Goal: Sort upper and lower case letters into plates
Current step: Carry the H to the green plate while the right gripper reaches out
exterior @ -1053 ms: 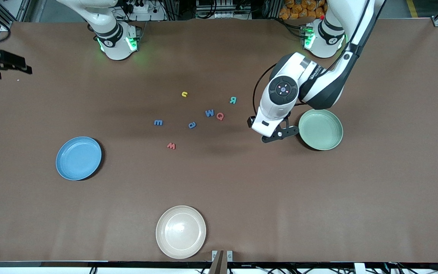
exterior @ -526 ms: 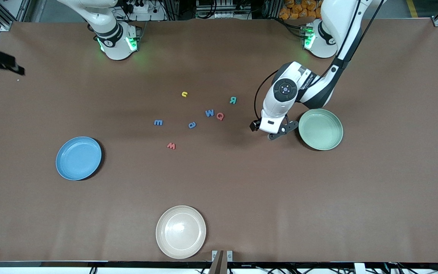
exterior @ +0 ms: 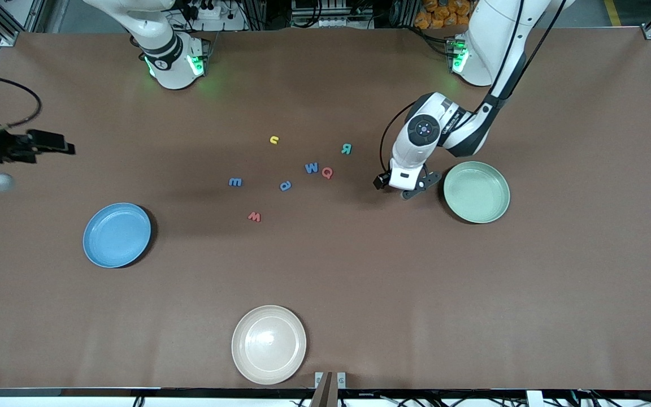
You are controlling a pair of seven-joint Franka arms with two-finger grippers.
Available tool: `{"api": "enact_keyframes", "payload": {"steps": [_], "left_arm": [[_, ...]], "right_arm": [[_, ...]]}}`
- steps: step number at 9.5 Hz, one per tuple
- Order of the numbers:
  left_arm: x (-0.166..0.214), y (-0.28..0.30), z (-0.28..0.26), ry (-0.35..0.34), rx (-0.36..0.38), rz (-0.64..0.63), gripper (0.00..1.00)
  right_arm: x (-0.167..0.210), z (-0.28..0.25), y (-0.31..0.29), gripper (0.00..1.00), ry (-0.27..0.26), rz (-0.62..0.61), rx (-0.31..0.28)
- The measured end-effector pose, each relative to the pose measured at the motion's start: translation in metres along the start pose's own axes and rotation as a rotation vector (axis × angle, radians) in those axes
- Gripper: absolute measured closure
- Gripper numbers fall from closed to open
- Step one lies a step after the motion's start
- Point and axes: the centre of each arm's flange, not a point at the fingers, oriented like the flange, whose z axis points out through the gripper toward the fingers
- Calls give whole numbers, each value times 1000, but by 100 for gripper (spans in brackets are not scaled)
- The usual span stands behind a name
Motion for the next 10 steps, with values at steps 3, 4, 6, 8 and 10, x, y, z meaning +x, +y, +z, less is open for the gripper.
{"api": "enact_keyframes", "payload": {"steps": [3,4,6,8,10], "left_arm": [[-3,1,1,0,0,2,17],[-2,1,1,7,1,12,17],[1,0,1,37,12,56,18],[0,1,0,45,8,67,27],[1,2,-2,48,4,69,40]], "right_arm": [[55,53,-37,0,-21,-71,-25],[72,73,-43,0,-21,-84,-31],[98,122,-54,0,-17,-6,-46],[101,160,-63,0,-34,154,-56],[100,186,-66,0,6,234,-62]]}}
